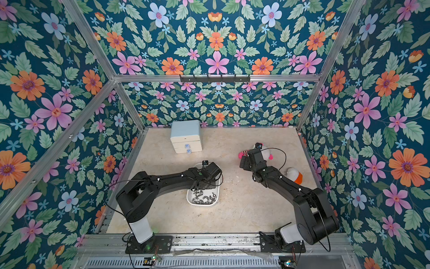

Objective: Take out the wing nut from the storage box
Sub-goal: Pick up the wing nut from the storage box.

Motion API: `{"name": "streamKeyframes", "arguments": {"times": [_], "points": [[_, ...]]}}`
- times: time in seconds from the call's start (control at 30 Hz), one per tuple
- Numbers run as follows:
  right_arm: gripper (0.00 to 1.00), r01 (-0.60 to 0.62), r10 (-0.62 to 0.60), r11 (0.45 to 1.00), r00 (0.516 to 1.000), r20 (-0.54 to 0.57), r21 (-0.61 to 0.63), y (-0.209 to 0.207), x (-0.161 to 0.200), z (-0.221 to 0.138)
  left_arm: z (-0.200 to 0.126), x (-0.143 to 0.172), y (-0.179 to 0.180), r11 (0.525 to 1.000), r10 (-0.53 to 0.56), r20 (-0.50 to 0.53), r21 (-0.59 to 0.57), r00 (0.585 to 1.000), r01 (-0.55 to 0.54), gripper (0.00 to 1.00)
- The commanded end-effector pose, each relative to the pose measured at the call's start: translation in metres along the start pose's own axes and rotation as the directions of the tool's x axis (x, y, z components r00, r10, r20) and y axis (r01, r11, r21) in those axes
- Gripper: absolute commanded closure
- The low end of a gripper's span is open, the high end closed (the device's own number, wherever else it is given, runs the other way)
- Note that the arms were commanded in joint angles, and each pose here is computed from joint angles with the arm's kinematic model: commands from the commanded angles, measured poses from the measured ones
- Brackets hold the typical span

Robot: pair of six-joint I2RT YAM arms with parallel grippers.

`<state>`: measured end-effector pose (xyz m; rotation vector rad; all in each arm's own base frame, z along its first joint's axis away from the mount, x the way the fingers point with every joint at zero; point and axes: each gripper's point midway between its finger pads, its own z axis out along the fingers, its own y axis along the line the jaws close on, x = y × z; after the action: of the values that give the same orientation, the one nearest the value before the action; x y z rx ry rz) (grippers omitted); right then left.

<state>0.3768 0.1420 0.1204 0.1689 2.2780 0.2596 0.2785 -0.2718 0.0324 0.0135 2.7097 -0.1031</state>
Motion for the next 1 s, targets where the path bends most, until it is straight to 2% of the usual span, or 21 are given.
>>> {"name": "streamKeyframes", "arguments": {"times": [0.0, 0.1, 0.5, 0.77, 0.97], "points": [[0.07, -0.005, 0.005, 1.0, 1.0, 0.016, -0.007, 0.002, -0.003, -0.001, 0.002, 0.001, 0.001, 1.0, -0.007, 0.001, -0.004, 1.0, 0.007, 0.8], [0.07, -0.005, 0.005, 1.0, 1.0, 0.014, -0.009, 0.002, -0.002, -0.001, 0.003, 0.0, 0.0, 1.0, -0.008, 0.0, -0.004, 1.0, 0.008, 0.86], [0.07, 0.001, -0.001, 1.0, 1.0, 0.016, -0.002, -0.002, -0.002, -0.007, -0.004, -0.006, -0.001, 1.0, -0.016, 0.025, 0.004, 1.0, 0.016, 0.99], [0.07, -0.008, 0.008, 1.0, 1.0, -0.01, -0.009, -0.004, 0.009, -0.006, -0.034, -0.042, -0.016, 1.0, 0.017, 0.109, 0.022, 0.994, -0.019, 1.0], [0.06, -0.017, 0.017, 1.0, 1.0, -0.012, 0.021, -0.013, 0.016, -0.01, -0.072, -0.082, -0.043, 0.994, 0.025, 0.203, 0.103, 0.979, -0.046, 1.0]]}}
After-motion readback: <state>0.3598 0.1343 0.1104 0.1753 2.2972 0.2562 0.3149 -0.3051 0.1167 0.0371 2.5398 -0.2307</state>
